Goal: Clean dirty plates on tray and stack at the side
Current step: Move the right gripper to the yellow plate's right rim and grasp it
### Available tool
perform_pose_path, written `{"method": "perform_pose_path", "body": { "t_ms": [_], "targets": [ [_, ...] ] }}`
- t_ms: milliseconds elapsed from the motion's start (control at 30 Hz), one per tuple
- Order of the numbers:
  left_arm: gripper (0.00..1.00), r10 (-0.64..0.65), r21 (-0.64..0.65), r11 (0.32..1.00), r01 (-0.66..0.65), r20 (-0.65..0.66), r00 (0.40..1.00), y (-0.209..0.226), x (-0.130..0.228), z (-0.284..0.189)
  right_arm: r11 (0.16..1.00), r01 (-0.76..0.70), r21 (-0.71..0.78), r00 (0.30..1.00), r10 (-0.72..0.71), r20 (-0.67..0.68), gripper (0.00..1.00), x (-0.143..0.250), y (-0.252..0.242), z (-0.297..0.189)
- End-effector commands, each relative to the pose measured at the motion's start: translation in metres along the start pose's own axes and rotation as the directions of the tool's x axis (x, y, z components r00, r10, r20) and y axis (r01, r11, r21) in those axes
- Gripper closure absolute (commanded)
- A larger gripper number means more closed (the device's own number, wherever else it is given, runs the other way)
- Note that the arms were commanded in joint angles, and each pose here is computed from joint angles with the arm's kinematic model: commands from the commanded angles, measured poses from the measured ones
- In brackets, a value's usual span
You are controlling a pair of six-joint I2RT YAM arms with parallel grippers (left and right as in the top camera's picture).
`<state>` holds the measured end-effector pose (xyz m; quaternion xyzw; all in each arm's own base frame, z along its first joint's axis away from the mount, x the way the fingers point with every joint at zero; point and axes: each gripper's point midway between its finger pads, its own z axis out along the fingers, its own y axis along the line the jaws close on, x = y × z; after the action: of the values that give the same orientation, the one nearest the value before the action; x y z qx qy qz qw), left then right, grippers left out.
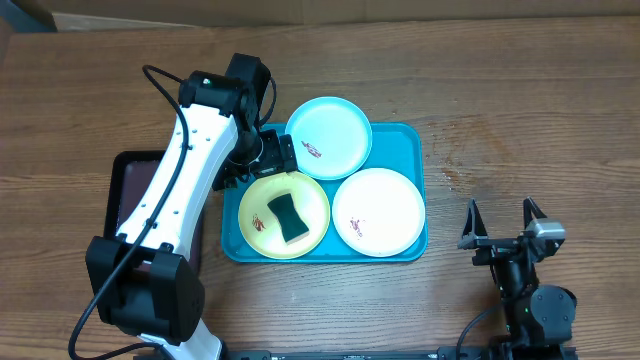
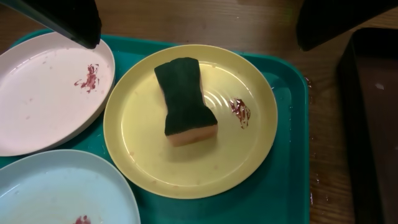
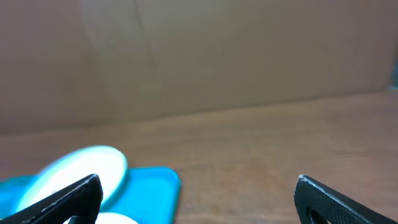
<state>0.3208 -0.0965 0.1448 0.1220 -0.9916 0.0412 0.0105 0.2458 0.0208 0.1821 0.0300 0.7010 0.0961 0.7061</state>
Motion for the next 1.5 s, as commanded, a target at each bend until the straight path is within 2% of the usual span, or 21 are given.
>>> {"method": "perform_pose_path", "body": {
  "t_ms": [0,167,367,533,700,800,833,867,933,1067,1233,1267,1300,1333,1433,1467],
  "targets": [
    [0.00,0.000,-0.007,1.000,0.000,0.014,1.000,0.000,0.001,-0.003,0.979,-0.120,-0.165,0.993,0.118,-0.019,0.00,0.000,0.028,-0.003],
    [0.00,0.000,-0.009,1.000,0.000,0.011,1.000,0.001,0.002,-0.003,0.905,-0.214,-0.367,0.970,0.241,0.028,0.00,-0.031,0.062,-0.013],
    [0.00,0.000,-0.009,1.000,0.000,0.011,1.000,0.001,0.002,-0.003,0.786,-0.194,-0.586,0.943,0.314,0.109,0.00,-0.074,0.096,-0.041],
    [0.00,0.000,-0.009,1.000,0.000,0.011,1.000,0.001,0.002,-0.003,0.741,-0.123,-0.660,0.896,0.369,0.247,0.00,-0.130,0.107,-0.069],
    [0.00,0.000,-0.010,1.000,0.000,0.011,1.000,0.001,0.002,-0.003,0.783,-0.056,-0.619,0.914,0.289,0.283,0.00,-0.185,0.116,-0.079],
    [0.00,0.000,-0.009,1.000,0.000,0.010,1.000,0.001,0.002,-0.003,0.812,-0.054,-0.582,0.971,0.178,0.159,0.00,-0.204,0.126,-0.067],
    [0.00,0.000,-0.009,1.000,0.000,0.010,1.000,0.001,0.002,-0.003,0.811,-0.063,-0.582,0.985,0.143,0.093,0.00,-0.207,0.130,-0.062],
    [0.00,0.000,-0.009,1.000,0.000,0.010,1.000,0.001,0.002,-0.003,0.803,-0.093,-0.588,0.995,0.092,-0.032,0.00,-0.210,0.138,-0.052],
    [0.00,0.000,-0.010,1.000,0.000,0.010,1.000,0.001,0.002,-0.003,0.802,-0.147,-0.579,0.984,0.061,-0.167,0.00,-0.210,0.143,-0.039],
    [0.00,0.000,-0.010,1.000,0.000,0.010,1.000,0.001,0.002,-0.003,0.802,-0.327,-0.501,0.891,0.084,-0.447,0.00,-0.214,0.149,-0.005],
    [0.00,0.000,-0.013,1.000,0.000,0.004,1.000,0.002,0.004,-0.003,0.667,-0.538,-0.515,0.747,0.093,-0.659,0.00,-0.208,0.174,0.015],
    [0.00,0.000,-0.013,1.000,0.000,0.004,1.000,0.002,0.004,-0.003,0.639,-0.566,-0.520,0.724,0.083,-0.685,0.09,-0.202,0.178,0.020],
    [0.00,-0.001,-0.013,1.000,0.001,0.004,1.000,0.002,0.004,-0.003,0.634,-0.581,-0.510,0.704,0.077,-0.706,0.23,-0.195,0.180,0.027],
    [0.00,-0.001,-0.013,1.000,0.001,0.004,1.000,0.002,0.004,-0.003,0.645,-0.591,-0.485,0.679,0.072,-0.731,0.34,-0.184,0.180,0.035],
    [0.00,-0.001,-0.013,1.000,0.001,0.004,1.000,0.002,0.004,-0.003,0.764,-0.557,-0.327,0.587,0.084,-0.805,0.48,-0.135,0.172,0.059],
    [0.00,-0.001,-0.013,1.000,0.001,0.004,1.000,0.002,0.004,-0.003,0.811,-0.520,-0.269,0.562,0.087,-0.822,0.49,-0.118,0.168,0.066]
  ]
}}
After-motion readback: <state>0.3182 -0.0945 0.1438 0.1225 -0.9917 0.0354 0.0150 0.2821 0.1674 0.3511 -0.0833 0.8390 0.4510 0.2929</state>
